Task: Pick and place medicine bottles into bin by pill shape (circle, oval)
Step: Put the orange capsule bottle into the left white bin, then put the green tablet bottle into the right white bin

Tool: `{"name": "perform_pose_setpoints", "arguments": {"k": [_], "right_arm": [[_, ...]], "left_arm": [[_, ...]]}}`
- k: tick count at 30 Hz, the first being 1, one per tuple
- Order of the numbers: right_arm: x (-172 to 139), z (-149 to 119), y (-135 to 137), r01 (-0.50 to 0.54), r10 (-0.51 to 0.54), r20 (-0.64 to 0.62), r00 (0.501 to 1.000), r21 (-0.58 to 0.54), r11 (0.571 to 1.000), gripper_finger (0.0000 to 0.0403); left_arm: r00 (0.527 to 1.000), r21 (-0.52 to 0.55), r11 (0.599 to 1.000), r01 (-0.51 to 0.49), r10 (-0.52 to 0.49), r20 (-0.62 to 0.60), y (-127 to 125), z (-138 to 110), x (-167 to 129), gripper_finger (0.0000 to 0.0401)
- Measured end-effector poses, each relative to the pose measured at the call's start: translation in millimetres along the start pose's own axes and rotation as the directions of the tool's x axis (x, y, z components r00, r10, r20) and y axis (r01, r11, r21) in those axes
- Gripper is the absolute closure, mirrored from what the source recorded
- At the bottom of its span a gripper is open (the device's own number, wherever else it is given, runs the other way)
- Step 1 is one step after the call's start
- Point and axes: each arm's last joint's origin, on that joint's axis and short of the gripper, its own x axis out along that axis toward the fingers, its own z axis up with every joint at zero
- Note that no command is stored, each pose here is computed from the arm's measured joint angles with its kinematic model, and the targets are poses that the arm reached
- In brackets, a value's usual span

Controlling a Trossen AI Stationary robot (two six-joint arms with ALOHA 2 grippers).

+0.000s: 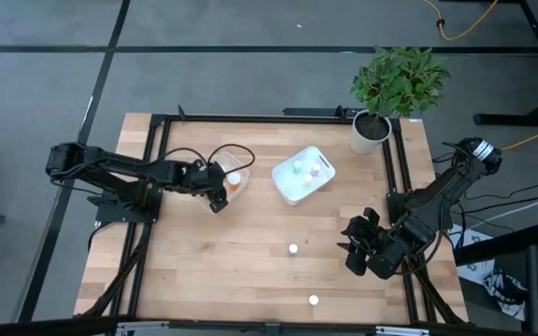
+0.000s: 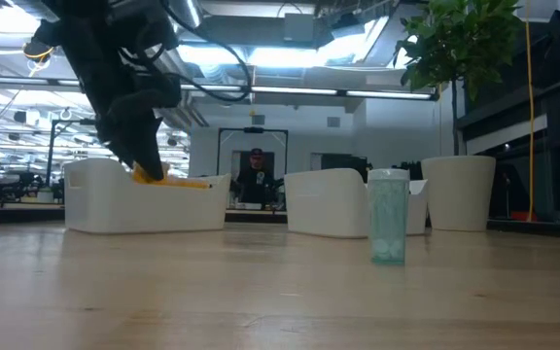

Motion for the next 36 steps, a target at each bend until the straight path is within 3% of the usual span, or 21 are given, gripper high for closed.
{"name": "perform_pose_setpoints", "arguments": {"k": [3, 13, 19, 25, 32, 34, 36], "right_arm": [[0.0, 0.1, 0.0, 0.0, 0.0, 0.0, 1.0, 0.0, 1.0, 0.0226], [0.0, 0.0, 0.0, 0.0, 0.0, 0.0, 1.0, 0.0, 1.0, 0.0226], [0.0, 0.0, 0.0, 0.0, 0.0, 0.0, 1.0, 0.0, 1.0, 0.0226], [0.0, 0.1, 0.0, 0.0, 0.0, 0.0, 1.0, 0.0, 1.0, 0.0226], [0.0, 0.2, 0.0, 0.002, -0.002, 0.005, 1.0, 0.005, 1.0, 0.0226], [0.0, 1.0, 0.3, 0.005, -0.005, 0.026, 1.0, 0.011, 1.0, 0.0226], [0.0, 2.1, 1.0, 0.005, -0.006, 0.053, 0.999, 0.015, 1.0, 0.0226]], "left_arm": [[1.0, 0.001, 1.0, 0.012, -0.012, 0.015, -1.6, -1.6, 1.6, 0.0214], [0.999, 0.018, 1.0, 0.016, -0.016, 0.029, -2.0, -0.4, 1.9, 0.0144], [0.999, 0.02, 1.0, 0.017, -0.018, 0.042, -2.9, 2.1, 0.7, 0.0134], [0.994, 0.043, 0.998, 0.033, -0.038, 0.103, -9.2, 20.9, -12.1, 0.0133], [0.979, -0.043, 0.989, 0.141, -0.132, 0.156, -22.6, 40.2, -31.4, 0.0135], [0.972, -0.033, 0.982, 0.186, -0.179, 0.151, -29.8, 40.0, -36.7, 0.0137], [0.963, 0.044, 0.976, 0.214, -0.218, 0.156, -40.8, 37.0, -43.9, 0.0137]]}}
